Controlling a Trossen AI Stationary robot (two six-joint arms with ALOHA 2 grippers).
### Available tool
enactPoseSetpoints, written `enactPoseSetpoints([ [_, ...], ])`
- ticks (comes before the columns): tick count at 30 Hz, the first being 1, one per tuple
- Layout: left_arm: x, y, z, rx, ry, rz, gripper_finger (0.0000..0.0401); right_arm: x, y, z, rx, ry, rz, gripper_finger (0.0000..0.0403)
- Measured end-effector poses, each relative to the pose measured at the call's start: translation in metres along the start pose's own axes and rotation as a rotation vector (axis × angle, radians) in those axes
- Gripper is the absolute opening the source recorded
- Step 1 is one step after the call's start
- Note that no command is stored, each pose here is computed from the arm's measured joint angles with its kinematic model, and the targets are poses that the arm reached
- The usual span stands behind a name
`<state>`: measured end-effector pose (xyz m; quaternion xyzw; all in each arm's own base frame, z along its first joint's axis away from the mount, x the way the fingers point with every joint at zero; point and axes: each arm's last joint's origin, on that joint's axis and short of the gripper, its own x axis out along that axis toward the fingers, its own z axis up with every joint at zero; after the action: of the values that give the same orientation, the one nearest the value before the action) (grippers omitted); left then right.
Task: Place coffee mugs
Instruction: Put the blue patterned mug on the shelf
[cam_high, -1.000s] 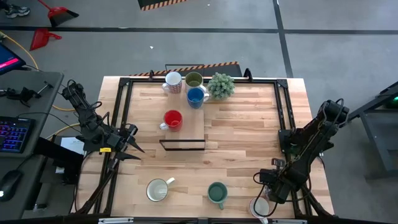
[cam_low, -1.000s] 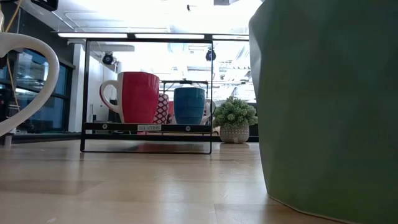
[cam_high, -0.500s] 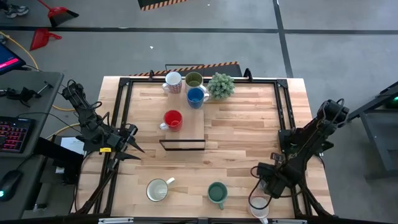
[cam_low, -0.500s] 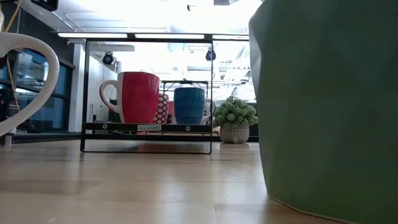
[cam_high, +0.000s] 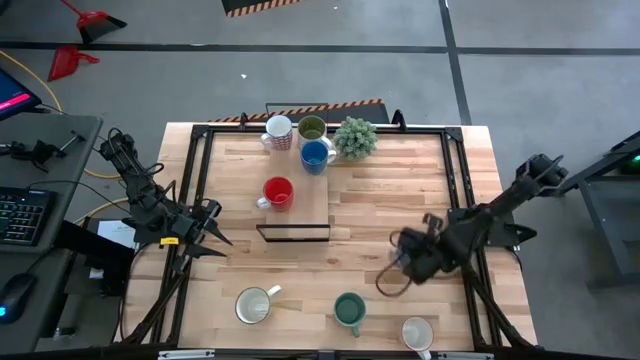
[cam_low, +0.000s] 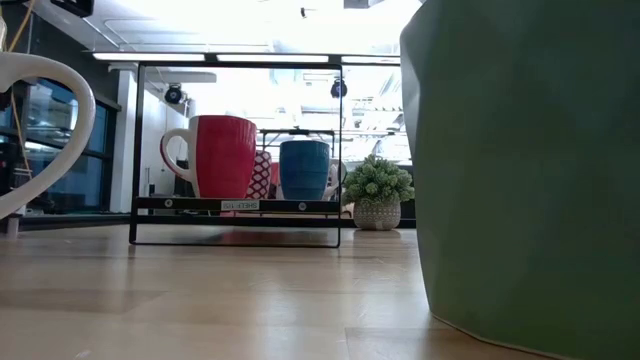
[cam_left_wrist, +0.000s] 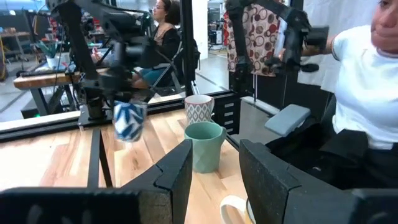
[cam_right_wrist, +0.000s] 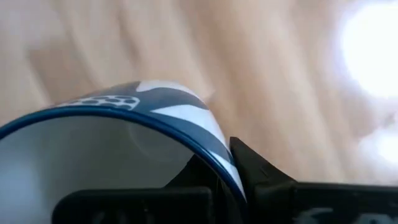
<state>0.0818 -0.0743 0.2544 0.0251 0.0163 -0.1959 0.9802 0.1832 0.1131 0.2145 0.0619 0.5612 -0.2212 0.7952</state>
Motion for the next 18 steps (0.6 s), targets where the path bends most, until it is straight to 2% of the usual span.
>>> enactPoseSetpoints([
  [5,0.0,0.0,-0.002,0.074,0.023,-0.001,0.0119,-0.012,-0.036,0.037,0.09,-0.25,-0.028,0.0],
  [10,0.0,0.0,-0.006,0.096,0.054,-0.003,0.0119,-0.025,-0.069,0.074,0.131,-0.446,0.068,0.0],
  [18,0.0,0.0,-0.007,0.103,0.069,-0.004,0.0119,-0.018,-0.123,0.121,0.174,-0.583,0.182,0.0],
])
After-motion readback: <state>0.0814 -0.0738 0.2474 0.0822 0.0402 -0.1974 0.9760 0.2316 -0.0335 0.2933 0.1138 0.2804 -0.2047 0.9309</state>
